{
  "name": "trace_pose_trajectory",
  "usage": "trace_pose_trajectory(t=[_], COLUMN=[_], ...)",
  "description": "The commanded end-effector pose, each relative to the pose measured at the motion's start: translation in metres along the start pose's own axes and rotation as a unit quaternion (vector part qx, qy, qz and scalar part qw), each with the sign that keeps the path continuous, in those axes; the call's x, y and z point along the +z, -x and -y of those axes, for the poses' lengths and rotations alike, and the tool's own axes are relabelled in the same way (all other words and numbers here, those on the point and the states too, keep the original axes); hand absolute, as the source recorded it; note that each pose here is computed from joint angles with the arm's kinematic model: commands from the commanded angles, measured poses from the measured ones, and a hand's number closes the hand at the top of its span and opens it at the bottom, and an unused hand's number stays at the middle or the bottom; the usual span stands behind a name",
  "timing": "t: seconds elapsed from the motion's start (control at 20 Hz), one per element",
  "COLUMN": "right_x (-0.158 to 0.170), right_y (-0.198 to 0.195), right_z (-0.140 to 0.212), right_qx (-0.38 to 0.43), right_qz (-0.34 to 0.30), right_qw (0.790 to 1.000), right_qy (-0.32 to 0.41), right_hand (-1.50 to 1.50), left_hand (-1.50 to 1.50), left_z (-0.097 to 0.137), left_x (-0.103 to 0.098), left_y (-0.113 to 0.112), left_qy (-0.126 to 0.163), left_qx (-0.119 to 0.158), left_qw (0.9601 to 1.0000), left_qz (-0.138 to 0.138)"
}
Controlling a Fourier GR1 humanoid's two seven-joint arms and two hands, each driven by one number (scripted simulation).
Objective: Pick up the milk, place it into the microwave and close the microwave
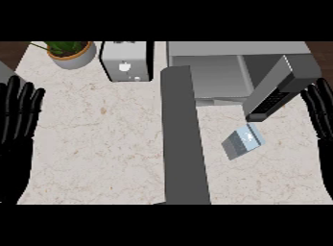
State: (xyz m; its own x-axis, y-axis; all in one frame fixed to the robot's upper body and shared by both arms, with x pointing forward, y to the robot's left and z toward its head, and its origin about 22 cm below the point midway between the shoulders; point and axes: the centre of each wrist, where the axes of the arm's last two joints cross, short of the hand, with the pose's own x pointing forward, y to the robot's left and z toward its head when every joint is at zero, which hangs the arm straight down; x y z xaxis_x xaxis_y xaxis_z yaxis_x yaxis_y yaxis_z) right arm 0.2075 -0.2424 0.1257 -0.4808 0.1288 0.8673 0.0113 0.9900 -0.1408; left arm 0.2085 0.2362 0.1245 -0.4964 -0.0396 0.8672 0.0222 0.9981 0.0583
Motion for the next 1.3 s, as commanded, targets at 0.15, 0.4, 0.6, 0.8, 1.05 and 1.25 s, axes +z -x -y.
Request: trace_pose_trajectory(t=[0.15, 0.4, 0.6, 0.8, 1.05, 1.25], right_x=[-0.005, 0.005, 0.023, 0.019, 0.019, 0.021], right_y=[-0.017, -0.025, -0.032, -0.028, -0.008, 0.021], right_z=[0.021, 0.01, -0.009, 0.005, 0.008, -0.004], right_qx=[0.014, -0.054, -0.056, -0.036, -0.004, 0.003], right_qz=[0.004, -0.012, -0.02, -0.036, -0.06, -0.073], right_qw=[1.0, 0.996, 0.997, 0.998, 0.998, 0.997], right_qy=[-0.01, -0.071, -0.041, -0.021, -0.018, -0.005], right_hand=[-1.5, -1.5, -1.5, -1.5, -1.5, -1.5], left_hand=[-1.5, -1.5, -1.5, -1.5, -1.5, -1.5], left_z=[-0.037, -0.031, -0.05, -0.066, -0.082, -0.084], left_x=[-0.028, 0.007, 0.012, 0.048, 0.057, 0.065], left_y=[-0.003, 0.005, 0.008, -0.013, -0.028, -0.047], left_qy=[0.018, 0.03, 0.03, 0.032, 0.026, 0.021], left_qx=[-0.005, 0.101, 0.098, 0.105, 0.097, 0.104], left_qw=[0.9998, 0.9931, 0.9929, 0.9919, 0.9934, 0.9927], left_qz=[0.0, -0.051, -0.06, -0.065, -0.056, -0.057])
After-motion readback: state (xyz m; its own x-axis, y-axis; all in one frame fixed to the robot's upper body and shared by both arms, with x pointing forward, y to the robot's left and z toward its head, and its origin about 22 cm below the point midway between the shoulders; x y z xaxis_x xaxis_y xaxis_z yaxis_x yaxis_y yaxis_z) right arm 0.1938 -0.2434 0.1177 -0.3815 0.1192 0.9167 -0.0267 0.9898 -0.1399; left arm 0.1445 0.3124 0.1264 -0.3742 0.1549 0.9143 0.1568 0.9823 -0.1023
